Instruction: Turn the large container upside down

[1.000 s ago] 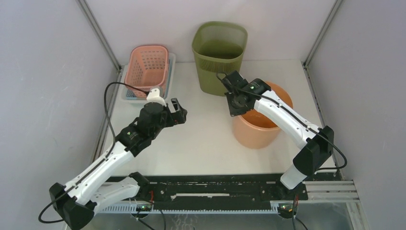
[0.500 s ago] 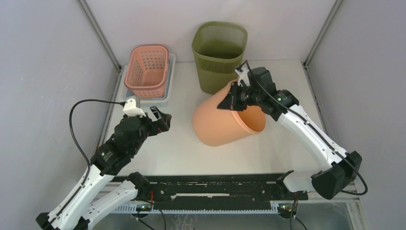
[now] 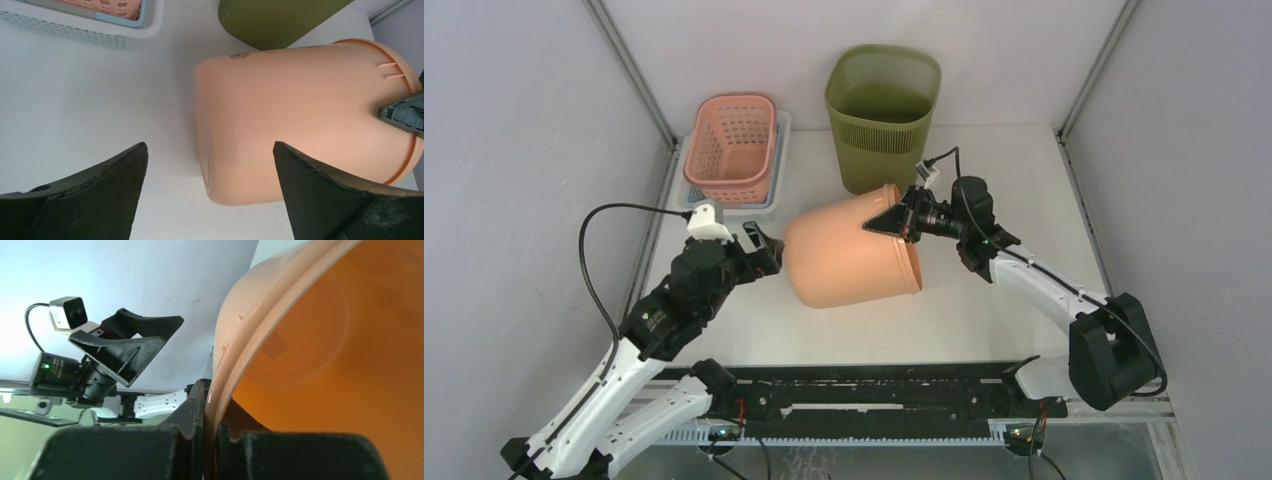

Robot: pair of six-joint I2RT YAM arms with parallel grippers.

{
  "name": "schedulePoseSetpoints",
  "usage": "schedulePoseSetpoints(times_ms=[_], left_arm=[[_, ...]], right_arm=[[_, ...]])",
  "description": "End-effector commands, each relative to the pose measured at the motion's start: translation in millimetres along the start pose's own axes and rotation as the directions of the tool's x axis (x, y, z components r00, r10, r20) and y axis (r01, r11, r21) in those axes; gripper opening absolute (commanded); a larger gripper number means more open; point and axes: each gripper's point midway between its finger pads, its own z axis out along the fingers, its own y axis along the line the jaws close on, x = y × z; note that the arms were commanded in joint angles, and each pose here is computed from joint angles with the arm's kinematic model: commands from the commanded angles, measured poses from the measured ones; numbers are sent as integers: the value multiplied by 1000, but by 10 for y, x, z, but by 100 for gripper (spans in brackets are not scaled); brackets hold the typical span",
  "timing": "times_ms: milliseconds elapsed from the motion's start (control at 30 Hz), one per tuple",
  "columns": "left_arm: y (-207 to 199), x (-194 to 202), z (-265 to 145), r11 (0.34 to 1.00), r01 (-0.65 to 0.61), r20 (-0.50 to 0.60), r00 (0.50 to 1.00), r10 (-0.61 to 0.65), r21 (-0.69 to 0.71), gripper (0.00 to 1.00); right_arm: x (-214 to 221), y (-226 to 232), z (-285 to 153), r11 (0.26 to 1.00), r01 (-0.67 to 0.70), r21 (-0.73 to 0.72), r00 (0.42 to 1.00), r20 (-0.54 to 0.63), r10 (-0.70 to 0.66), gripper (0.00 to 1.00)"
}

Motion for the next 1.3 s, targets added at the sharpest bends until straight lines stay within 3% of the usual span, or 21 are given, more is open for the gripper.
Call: schedulePoseSetpoints(times_ms=[0, 300, 733, 1100, 1267], left_arm=[[-3, -39, 14, 1000, 15, 22, 1000, -15, 0, 100], [-33, -115, -29, 1000, 25, 36, 999, -25, 10, 100], [29, -454, -378, 998, 64, 128, 990, -66, 19, 100], [135, -998, -936, 992, 124, 254, 959, -124, 16, 100], [416, -1070, -1093, 985, 150, 314, 942, -117, -83, 100]], right_arm=[[-28, 48, 31, 991, -20, -130, 1000, 7, 21, 0], [-150, 281, -69, 857, -190, -479, 980, -45, 192, 0], [-400, 838, -151, 796, -157, -585, 984, -30, 173, 0], [-318, 920, 425, 725, -288, -626, 939, -37, 341, 0], [-278, 1032, 778, 670, -352, -653, 912, -77, 404, 0]])
